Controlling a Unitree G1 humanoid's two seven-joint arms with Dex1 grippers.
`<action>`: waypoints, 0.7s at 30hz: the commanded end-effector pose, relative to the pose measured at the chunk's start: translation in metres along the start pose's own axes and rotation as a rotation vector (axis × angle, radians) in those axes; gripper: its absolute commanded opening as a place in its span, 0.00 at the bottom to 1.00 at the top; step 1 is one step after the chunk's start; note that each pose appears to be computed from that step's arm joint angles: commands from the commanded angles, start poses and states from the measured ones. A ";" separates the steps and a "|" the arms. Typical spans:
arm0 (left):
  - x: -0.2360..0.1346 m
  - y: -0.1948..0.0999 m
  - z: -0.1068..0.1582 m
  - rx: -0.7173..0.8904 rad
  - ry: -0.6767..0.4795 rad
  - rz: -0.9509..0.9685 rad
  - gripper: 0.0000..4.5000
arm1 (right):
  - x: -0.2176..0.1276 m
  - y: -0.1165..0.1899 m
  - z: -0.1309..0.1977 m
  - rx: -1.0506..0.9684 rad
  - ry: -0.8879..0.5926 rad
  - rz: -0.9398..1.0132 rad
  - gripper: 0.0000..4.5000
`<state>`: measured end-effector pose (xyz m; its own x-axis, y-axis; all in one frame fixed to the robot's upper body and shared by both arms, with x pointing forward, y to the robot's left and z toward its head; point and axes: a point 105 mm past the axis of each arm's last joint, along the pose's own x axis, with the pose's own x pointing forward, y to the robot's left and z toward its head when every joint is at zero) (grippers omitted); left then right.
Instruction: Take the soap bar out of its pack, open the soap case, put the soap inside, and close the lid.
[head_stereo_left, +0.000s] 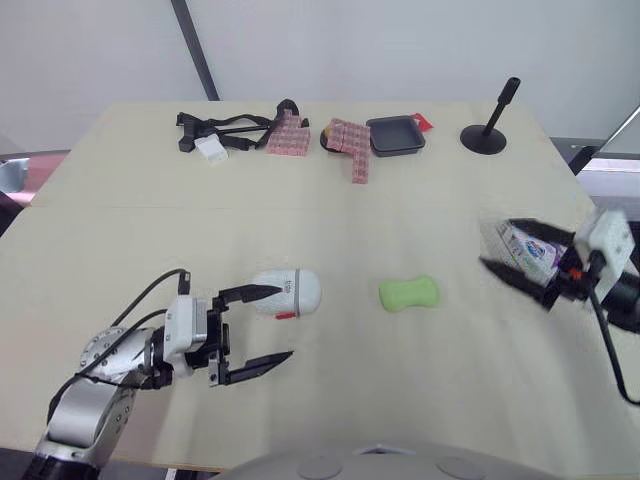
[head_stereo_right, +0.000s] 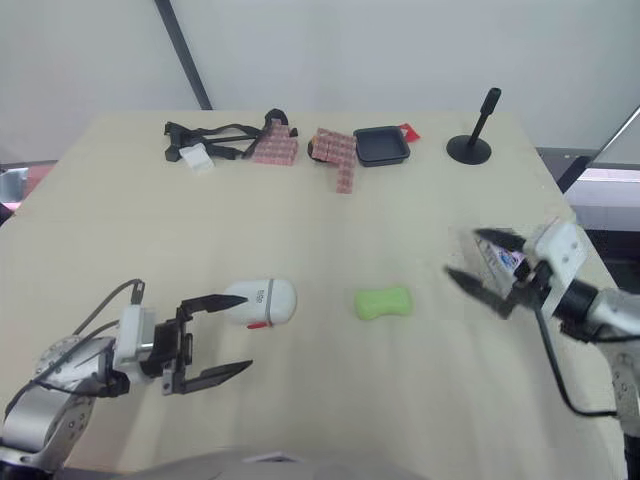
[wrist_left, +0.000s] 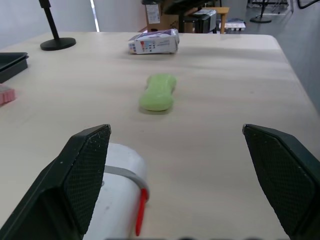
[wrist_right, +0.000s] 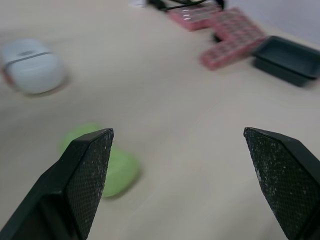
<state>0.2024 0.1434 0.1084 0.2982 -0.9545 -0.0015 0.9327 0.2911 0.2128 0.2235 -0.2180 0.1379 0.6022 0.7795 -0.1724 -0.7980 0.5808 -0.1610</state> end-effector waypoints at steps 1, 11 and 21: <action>-0.004 0.015 0.001 0.043 0.040 0.003 1.00 | 0.003 0.027 -0.003 -0.065 -0.019 0.179 0.99; 0.000 0.053 -0.009 0.076 0.176 -0.060 1.00 | 0.003 0.043 -0.021 -0.067 -0.011 0.311 0.99; 0.003 0.062 -0.022 0.131 0.319 -0.182 1.00 | 0.014 0.041 -0.017 -0.083 0.001 0.311 0.99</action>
<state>0.2633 0.1576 0.0960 0.1972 -0.9216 -0.3343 0.9542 0.1023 0.2810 0.1997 -0.1876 0.1065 0.3324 0.9166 -0.2220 -0.9404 0.3043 -0.1520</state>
